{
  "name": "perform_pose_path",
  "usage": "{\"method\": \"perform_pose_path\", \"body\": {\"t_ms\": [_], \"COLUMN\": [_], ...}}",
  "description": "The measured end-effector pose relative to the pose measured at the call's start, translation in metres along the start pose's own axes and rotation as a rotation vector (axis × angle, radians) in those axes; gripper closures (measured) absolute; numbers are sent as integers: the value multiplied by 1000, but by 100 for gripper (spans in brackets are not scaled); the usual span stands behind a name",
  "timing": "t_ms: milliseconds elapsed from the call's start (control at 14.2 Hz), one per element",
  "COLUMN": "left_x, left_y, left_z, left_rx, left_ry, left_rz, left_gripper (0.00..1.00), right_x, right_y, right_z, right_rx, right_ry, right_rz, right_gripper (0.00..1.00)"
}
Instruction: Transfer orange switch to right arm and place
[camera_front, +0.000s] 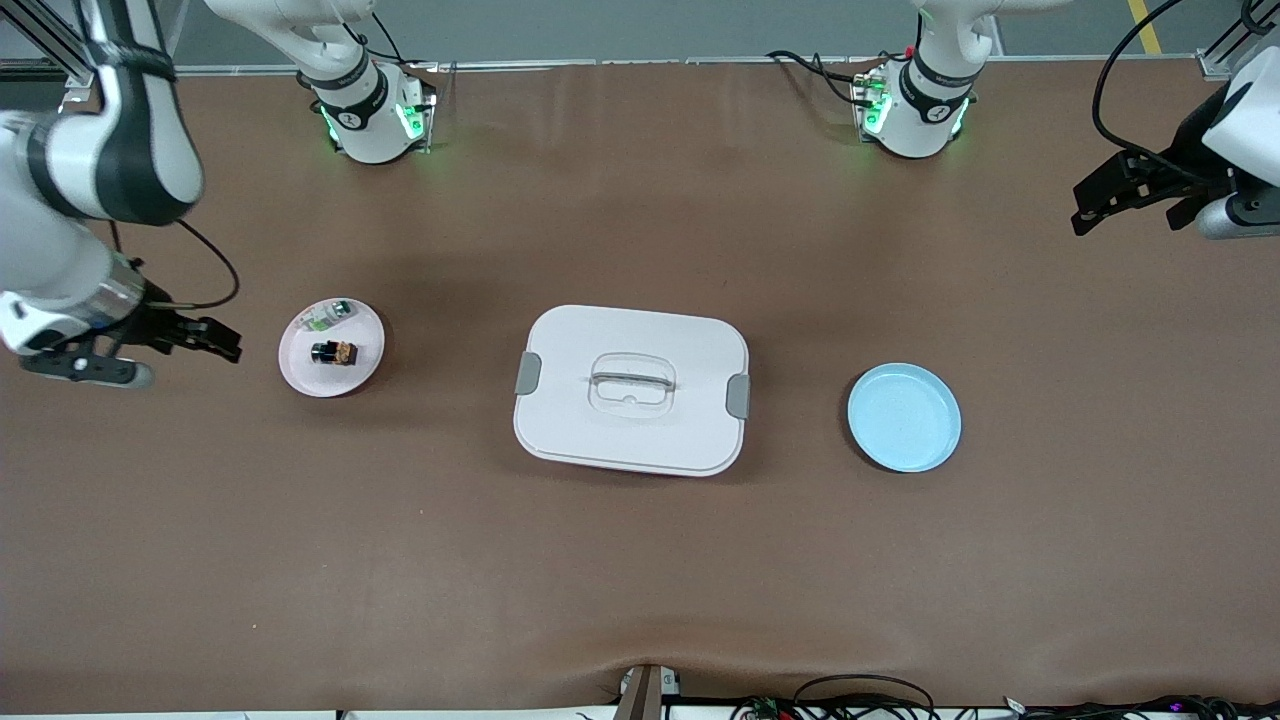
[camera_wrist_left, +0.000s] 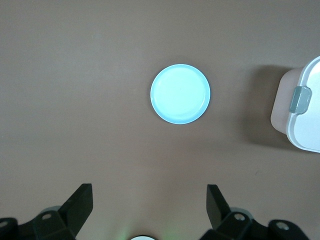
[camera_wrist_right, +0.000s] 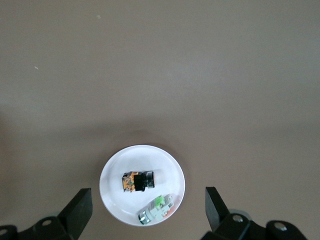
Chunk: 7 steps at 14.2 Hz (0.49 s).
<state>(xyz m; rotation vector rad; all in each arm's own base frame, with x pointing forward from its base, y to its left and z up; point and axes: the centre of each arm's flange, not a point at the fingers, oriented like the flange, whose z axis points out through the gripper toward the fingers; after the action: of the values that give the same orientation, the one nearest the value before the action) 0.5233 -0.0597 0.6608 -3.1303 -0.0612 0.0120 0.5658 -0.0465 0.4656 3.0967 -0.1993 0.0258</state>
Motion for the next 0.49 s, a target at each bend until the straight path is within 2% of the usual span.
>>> {"method": "perform_pose_path", "body": {"t_ms": [140,351,492], "left_x": [0,0,0], "left_y": [0,-1,-2], "left_z": [0,0,0], "left_rx": [0,0,0], "left_ry": [0,-1,-1], "left_rz": [-1,-3,-3], "left_gripper": [0,0,0], "right_x": [5,2,1], "right_y": [-4,-7,-6], "right_z": [-38,-64,-82], "right_rx": [0,-3,-4], "right_ry": [-6,-52,-62], "right_rz": [-5,-10,-10], "right_gripper": [0,0,0]}}
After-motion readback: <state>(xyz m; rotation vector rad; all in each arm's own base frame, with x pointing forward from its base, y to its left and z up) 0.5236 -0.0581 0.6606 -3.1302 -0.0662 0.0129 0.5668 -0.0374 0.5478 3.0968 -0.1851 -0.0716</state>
